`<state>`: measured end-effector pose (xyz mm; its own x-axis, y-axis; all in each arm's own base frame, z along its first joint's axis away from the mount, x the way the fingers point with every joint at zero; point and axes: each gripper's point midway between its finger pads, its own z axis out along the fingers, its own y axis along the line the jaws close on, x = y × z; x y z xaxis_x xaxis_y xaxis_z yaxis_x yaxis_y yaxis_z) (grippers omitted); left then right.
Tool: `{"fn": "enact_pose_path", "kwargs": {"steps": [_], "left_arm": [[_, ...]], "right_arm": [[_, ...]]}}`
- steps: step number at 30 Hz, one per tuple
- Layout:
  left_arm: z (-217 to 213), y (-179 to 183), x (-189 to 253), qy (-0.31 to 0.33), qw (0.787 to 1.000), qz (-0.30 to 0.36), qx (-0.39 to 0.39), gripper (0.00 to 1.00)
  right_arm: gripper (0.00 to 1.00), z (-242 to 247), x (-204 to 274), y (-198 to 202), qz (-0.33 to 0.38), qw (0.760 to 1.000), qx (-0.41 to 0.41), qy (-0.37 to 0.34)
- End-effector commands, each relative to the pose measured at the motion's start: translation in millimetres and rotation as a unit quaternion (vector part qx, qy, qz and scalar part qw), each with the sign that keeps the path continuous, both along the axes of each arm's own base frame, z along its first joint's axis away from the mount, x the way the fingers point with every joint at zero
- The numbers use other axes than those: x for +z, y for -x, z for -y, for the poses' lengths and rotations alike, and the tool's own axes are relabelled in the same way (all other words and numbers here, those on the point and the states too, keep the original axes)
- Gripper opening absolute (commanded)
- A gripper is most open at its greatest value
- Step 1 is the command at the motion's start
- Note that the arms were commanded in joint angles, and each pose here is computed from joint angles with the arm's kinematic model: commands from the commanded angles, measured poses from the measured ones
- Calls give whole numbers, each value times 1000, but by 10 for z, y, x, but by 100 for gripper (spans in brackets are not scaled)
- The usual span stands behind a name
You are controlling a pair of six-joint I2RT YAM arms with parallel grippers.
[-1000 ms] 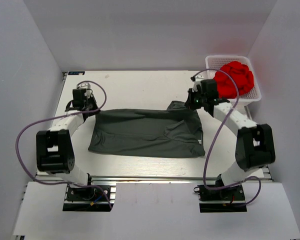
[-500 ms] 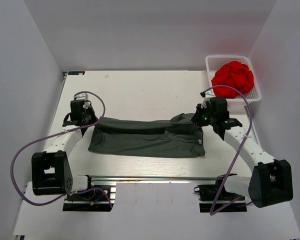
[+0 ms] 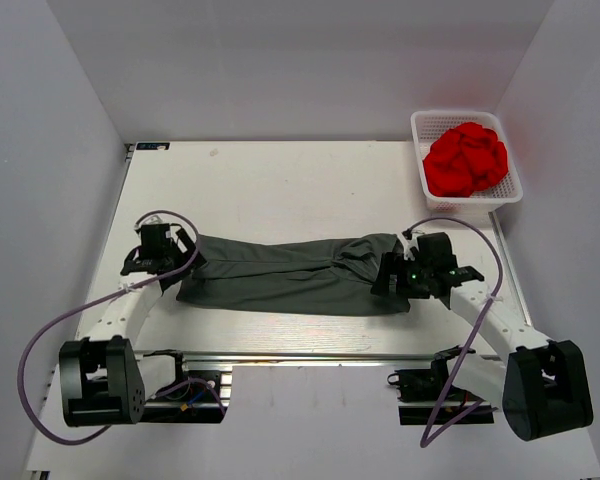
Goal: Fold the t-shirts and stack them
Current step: Fold the other side of the tshirt into a rectangle
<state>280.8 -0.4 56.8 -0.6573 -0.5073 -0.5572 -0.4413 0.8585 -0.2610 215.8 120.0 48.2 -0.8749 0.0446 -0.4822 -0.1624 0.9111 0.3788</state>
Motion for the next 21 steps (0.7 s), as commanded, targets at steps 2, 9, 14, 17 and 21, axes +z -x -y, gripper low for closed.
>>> {"fn": "enact_pose_path", "kwargs": {"steps": [2, 9, 14, 17, 21], "left_arm": [[-123, -102, 433, -6, 997, 50, 61, 100], [292, -558, 790, 50, 989, 123, -65, 100], [721, -762, 620, 130, 970, 134, -159, 100], [788, -793, 476, 138, 969, 119, -168, 100], [855, -753, 228, 141, 970, 86, -177, 100]], "right_arm": [[90, -93, 423, -232, 55, 998, 9, -22], [90, -468, 925, -772, 136, 985, 53, -94], [90, -786, 1036, -1054, 153, 972, 100, -145], [90, -1016, 975, -1137, 145, 965, 126, -180], [90, -1213, 735, -1217, 110, 965, 141, -193]]}}
